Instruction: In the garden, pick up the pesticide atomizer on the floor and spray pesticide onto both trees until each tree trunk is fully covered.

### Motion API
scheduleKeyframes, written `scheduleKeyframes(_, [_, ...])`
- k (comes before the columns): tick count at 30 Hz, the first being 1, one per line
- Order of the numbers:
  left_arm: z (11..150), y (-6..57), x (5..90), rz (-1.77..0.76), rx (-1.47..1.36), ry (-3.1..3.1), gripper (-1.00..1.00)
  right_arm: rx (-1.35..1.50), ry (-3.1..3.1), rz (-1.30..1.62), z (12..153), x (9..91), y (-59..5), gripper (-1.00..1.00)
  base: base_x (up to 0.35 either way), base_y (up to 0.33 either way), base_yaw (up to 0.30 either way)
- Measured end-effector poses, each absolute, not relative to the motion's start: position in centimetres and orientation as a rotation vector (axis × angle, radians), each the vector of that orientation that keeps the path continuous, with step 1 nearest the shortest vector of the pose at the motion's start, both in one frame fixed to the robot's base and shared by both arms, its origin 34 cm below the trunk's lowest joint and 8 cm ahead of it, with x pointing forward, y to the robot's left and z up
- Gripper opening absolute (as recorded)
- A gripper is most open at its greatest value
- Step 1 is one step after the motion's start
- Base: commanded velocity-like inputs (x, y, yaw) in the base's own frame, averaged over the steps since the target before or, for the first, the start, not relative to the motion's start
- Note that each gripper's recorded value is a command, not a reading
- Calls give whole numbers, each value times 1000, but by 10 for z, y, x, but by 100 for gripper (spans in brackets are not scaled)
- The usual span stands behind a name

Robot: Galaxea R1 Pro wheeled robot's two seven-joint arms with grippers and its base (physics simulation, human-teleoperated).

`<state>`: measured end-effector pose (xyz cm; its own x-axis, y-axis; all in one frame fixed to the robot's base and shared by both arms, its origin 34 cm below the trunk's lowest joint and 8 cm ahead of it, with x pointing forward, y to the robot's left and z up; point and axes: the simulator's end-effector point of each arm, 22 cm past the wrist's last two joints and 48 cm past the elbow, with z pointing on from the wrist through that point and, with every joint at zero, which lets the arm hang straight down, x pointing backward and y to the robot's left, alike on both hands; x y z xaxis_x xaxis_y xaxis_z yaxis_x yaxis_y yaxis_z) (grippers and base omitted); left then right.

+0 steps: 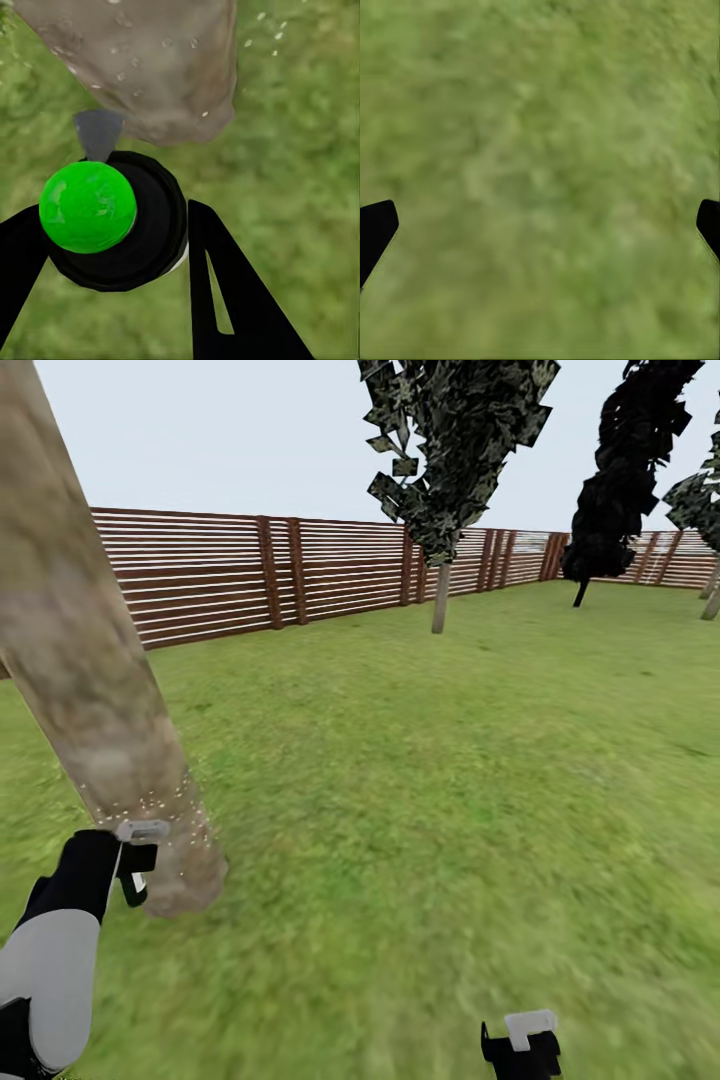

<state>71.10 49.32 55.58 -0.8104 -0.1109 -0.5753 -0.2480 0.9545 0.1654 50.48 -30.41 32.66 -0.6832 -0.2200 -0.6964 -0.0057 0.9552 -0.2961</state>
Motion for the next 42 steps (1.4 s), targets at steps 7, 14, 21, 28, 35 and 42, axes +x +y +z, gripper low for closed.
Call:
scheduleKeyframes(7, [519,494,679,311,-249,2581,-100,-157,2303,-346,326,505,-304,100,-87,-196,119])
scheduleKeyframes(14, [444,474,628,264,-45,2556,-100,-155,2298,-349,328,507,-308,100,-257,-44,0])
scheduleKeyframes(21, [425,352,613,-213,649,2437,-100,-757,2145,-35,357,556,-196,100,-35,-1,0])
scheduleKeyframes(28, [412,253,548,-531,1357,2397,-100,-1190,2086,451,394,562,-116,100,0,0,0])
scheduleKeyframes(35, [411,240,540,-570,1416,2383,-100,-1255,2034,511,410,563,-102,100,0,0,0])
scheduleKeyframes(42, [407,202,532,-610,1516,2335,-100,-1316,1989,557,421,560,-91,-100,0,0,0])
